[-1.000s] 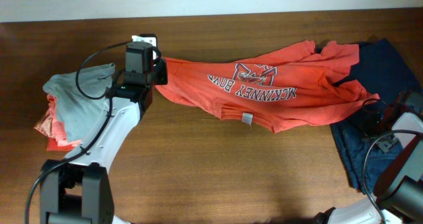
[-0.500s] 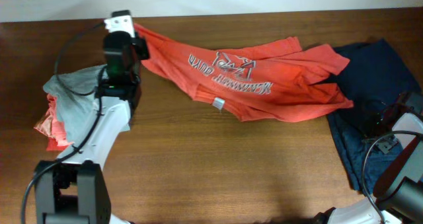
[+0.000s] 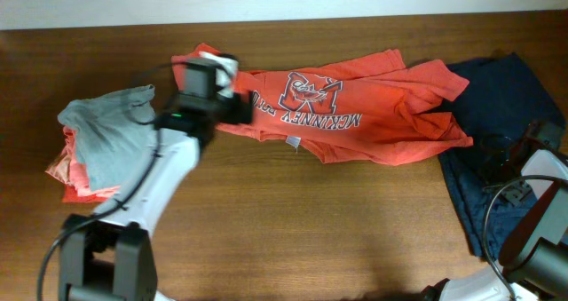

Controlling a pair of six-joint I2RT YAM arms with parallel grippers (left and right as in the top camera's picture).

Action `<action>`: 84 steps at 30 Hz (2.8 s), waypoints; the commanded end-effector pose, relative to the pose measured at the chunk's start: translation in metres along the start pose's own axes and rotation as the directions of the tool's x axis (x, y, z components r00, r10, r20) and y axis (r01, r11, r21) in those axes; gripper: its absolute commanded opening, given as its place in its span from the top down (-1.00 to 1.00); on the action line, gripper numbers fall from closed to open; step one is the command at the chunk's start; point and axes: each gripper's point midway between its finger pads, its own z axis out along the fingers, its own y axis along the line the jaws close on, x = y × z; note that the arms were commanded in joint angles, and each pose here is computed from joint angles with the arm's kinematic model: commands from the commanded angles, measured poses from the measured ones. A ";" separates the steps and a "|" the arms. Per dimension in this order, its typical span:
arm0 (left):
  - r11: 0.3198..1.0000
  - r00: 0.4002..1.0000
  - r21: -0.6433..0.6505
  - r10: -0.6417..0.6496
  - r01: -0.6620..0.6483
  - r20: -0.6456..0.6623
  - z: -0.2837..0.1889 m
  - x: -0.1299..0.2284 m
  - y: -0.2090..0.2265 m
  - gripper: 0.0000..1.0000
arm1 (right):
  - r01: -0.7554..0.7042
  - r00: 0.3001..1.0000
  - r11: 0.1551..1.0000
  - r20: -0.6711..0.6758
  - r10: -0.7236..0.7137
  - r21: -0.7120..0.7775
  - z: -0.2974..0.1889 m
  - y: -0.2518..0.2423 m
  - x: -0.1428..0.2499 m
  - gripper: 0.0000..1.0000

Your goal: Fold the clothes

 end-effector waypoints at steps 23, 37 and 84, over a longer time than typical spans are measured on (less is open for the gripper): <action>0.932 0.941 0.362 0.130 -0.008 -0.314 0.079 0.148 -0.217 -0.86 | 0.052 0.983 0.999 -0.174 -0.052 -0.005 0.024 0.004 0.055 0.34; 0.936 0.937 0.351 0.134 -0.014 -0.322 0.079 0.151 -0.216 0.99 | 0.052 0.983 0.999 -0.175 -0.052 -0.006 0.024 0.004 0.055 0.34; 0.852 0.681 -0.229 -0.515 0.470 -0.521 -0.098 0.145 0.082 -0.04 | 0.051 0.986 0.996 -0.157 -0.062 -0.073 0.025 0.016 0.050 0.33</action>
